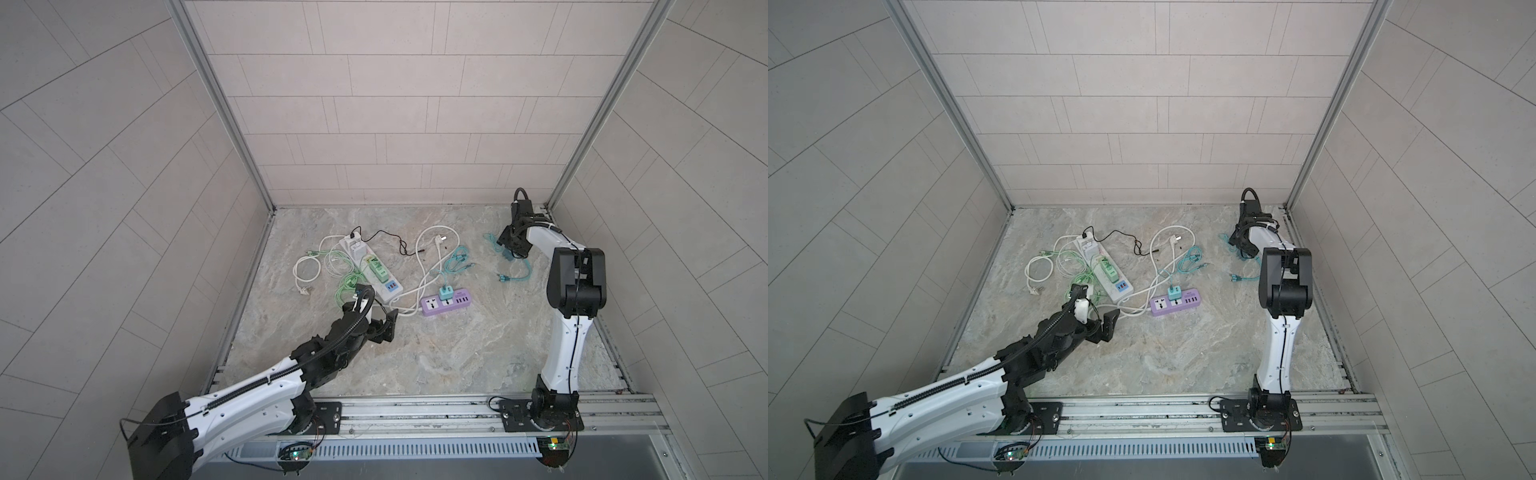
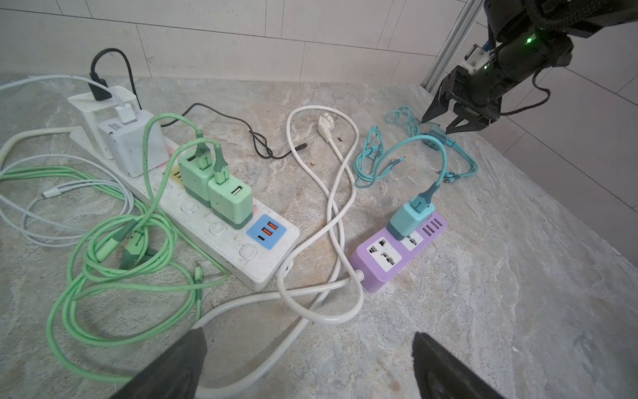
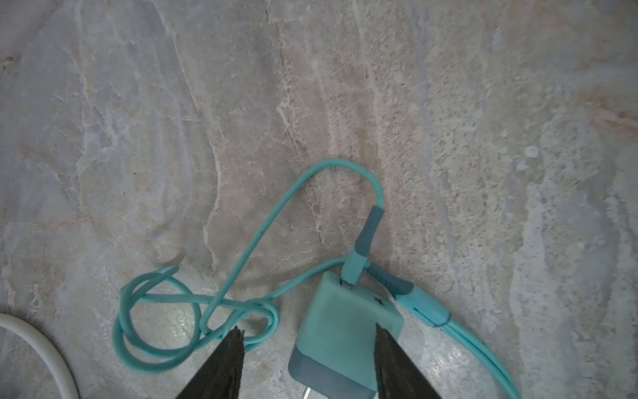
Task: Insert the plug
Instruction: 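Grasp the second teal charger with the right gripper and lift it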
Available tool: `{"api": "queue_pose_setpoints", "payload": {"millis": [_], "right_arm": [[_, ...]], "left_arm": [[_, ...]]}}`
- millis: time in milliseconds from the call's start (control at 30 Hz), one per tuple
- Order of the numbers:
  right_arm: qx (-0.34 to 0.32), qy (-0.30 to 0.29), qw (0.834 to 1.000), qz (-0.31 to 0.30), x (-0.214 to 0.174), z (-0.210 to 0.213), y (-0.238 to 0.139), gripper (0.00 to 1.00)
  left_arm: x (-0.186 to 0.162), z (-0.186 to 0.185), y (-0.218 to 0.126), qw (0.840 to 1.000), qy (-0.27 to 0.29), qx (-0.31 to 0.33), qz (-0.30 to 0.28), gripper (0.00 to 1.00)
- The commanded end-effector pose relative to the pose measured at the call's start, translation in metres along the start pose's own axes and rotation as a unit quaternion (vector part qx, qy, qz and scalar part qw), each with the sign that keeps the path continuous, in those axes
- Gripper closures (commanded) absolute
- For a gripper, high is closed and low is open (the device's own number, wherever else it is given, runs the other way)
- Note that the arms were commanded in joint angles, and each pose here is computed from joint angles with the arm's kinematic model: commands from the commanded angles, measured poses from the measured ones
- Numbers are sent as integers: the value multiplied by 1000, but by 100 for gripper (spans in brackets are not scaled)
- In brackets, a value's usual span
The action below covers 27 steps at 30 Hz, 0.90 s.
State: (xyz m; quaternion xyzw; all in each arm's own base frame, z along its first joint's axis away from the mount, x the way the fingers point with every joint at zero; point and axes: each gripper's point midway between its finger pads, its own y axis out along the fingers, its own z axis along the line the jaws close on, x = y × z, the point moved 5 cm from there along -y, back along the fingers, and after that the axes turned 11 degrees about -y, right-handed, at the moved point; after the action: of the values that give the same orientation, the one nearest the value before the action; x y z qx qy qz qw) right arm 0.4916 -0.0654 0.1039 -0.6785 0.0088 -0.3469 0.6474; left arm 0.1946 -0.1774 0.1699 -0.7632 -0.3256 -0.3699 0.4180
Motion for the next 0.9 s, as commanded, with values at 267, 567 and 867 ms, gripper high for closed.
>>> {"api": "queue_pose_setpoints", "payload": {"millis": [267,567,867], "right_arm": [[-15,2,1000,22,-9,-19,-21,40],[-4,17,999,44,-7,-15,1,40],[-10,24,998,61,-12,-16,18,40]], "left_arm": [[-2,4,-1,1000,2,3,-3,1],[-3,4,-3,1000,4,-1,4,1],[0,5,-8,1000,6,-1,-1,1]]}}
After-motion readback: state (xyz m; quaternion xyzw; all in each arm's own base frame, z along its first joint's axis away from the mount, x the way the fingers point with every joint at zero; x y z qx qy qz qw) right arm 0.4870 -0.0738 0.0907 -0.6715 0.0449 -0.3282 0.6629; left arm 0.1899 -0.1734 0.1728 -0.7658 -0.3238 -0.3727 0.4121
